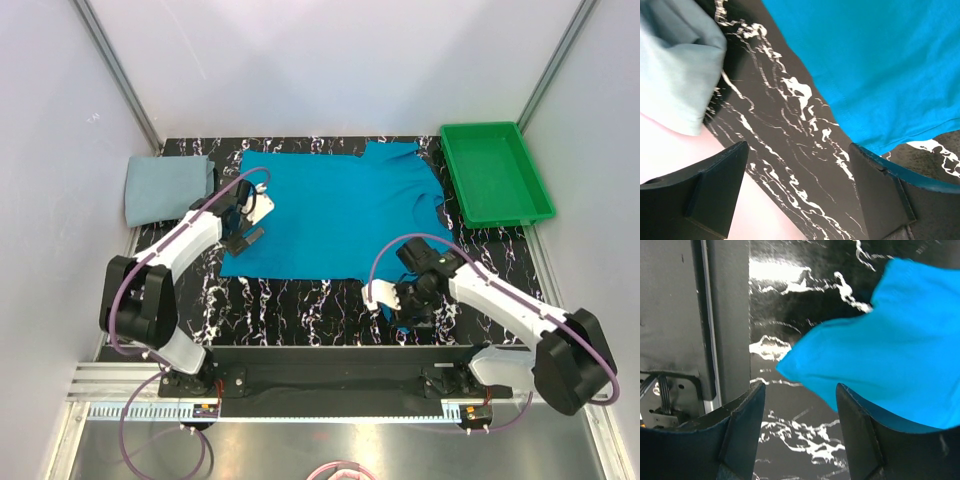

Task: Fold and stack the t-shirts
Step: Flatten the tshirt out, then fold the tshirt

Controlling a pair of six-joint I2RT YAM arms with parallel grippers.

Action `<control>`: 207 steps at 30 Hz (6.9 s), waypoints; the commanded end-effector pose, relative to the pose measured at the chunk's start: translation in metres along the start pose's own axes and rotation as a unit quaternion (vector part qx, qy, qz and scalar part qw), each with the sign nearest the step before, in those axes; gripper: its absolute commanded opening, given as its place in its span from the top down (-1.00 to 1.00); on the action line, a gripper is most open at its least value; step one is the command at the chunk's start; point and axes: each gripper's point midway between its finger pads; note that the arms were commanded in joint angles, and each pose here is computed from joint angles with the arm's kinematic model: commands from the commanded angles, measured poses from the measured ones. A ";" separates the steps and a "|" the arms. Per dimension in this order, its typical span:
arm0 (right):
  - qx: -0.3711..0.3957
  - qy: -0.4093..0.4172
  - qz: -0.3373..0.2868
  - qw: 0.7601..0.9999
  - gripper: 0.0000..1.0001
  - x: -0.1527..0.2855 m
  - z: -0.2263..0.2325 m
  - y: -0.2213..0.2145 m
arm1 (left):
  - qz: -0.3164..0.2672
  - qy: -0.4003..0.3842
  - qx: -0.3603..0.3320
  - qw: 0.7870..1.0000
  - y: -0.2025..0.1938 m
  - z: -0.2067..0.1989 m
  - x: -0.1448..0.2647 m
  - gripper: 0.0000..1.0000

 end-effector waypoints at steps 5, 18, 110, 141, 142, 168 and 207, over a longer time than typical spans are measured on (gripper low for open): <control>0.001 0.016 -0.007 1.000 -0.31 -0.020 0.002 0.013 | 0.007 0.021 0.020 1.000 0.002 0.014 0.004 -0.74; -0.023 0.017 0.047 0.998 -0.33 -0.045 -0.003 -0.003 | 0.001 0.024 0.052 0.998 0.007 0.022 0.020 -0.74; -0.162 -0.163 0.041 0.972 1.00 0.051 -0.060 0.009 | 0.055 -0.395 0.386 0.832 -0.027 -0.076 -0.008 1.00; -0.309 -0.337 -0.022 0.889 1.00 0.162 -0.072 -0.020 | 0.006 -0.334 0.309 0.891 -0.042 -0.038 0.081 1.00; -0.304 -0.344 -0.024 0.888 1.00 0.166 -0.076 -0.017 | 0.006 -0.335 0.309 0.890 -0.041 -0.037 0.083 1.00; -0.237 -0.399 -0.010 0.886 1.00 0.170 -0.239 0.014 | 0.040 -0.360 0.297 0.883 -0.018 0.020 0.022 1.00; -0.245 -0.350 0.036 0.903 1.00 0.109 -0.293 -0.012 | 0.026 -0.348 0.279 0.894 0.043 0.035 -0.051 1.00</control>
Point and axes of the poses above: each gripper's point midway between its finger pads, its own x axis back along the fingers, its own z axis along the line the jaws close on, y = z × x, and after that the axes turned 13 degrees about -x, right-handed
